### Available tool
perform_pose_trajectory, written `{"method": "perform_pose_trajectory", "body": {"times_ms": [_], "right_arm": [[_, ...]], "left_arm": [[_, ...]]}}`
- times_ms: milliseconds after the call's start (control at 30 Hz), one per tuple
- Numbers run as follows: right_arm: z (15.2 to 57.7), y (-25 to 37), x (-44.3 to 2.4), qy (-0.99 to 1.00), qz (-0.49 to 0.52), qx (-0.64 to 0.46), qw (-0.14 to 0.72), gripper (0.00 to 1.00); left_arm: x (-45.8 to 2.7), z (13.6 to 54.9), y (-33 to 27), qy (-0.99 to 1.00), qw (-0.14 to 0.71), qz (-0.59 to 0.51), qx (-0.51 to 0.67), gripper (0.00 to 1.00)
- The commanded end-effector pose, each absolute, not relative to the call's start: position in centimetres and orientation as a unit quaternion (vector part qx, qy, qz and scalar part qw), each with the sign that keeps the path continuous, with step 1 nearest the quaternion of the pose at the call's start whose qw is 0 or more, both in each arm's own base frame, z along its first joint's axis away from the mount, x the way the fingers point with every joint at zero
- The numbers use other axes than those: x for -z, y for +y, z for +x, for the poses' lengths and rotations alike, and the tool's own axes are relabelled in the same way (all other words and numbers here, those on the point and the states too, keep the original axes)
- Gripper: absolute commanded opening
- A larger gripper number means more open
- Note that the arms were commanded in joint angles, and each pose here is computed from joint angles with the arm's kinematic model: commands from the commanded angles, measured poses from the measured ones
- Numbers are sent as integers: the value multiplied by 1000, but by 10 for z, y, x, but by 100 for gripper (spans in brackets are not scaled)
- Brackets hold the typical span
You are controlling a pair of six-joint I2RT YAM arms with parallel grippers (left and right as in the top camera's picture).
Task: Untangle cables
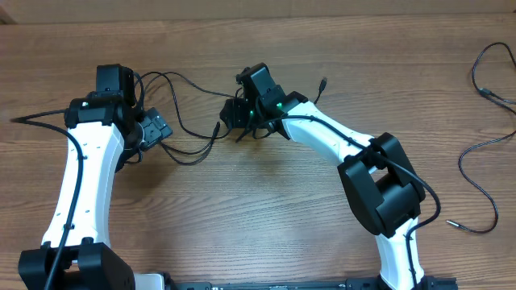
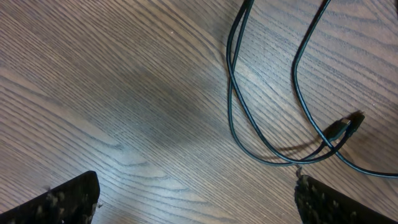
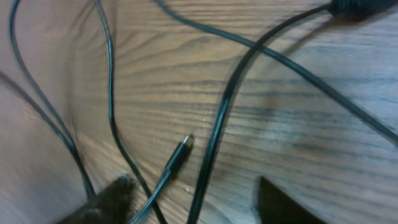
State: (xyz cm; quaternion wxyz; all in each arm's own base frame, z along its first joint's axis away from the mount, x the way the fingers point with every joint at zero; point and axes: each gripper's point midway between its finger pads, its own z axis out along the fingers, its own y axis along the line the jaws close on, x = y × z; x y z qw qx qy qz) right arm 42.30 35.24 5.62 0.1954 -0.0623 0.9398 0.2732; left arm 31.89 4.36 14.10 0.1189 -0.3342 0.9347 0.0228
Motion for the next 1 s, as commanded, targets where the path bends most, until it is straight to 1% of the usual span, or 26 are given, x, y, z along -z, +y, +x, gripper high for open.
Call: {"method": "perform_pose_trajectory", "body": {"times_ms": [0, 67, 100, 167, 267, 367, 533, 667, 800, 900, 967], "right_arm": [[416, 358, -44, 943, -43, -280, 174, 33], [412, 356, -40, 947, -46, -273, 165, 10], [409, 354, -39, 948, -58, -267, 163, 4], [408, 339, -39, 954, -78, -241, 160, 4], [417, 289, -51, 972, -75, -149, 167, 4], [426, 235, -85, 979, -62, -69, 181, 4], [418, 197, -140, 979, -35, -65, 189, 4], [408, 177, -168, 978, -17, -65, 197, 4], [399, 168, -175, 980, -13, -62, 188, 4], [388, 164, -171, 984, -13, -55, 167, 4], [383, 162, -169, 986, -13, -51, 156, 4]], "left_arm": [[-153, 322, 47, 934, 138, -330, -22, 100], [-153, 322, 47, 934, 138, -330, -22, 100], [-153, 322, 47, 934, 138, -330, -22, 100], [-153, 323, 45, 934, 137, -329, -18, 100], [-153, 329, 36, 935, 140, -326, 13, 100], [-153, 339, 25, 936, 148, -316, 46, 100], [-147, 359, 8, 941, 155, -287, 90, 100], [-133, 371, -6, 948, 148, -260, 107, 100], [-113, 378, -20, 958, 129, -229, 111, 91], [-95, 381, -25, 963, 110, -223, 107, 92], [-83, 382, -32, 964, 96, -218, 114, 95]]}}
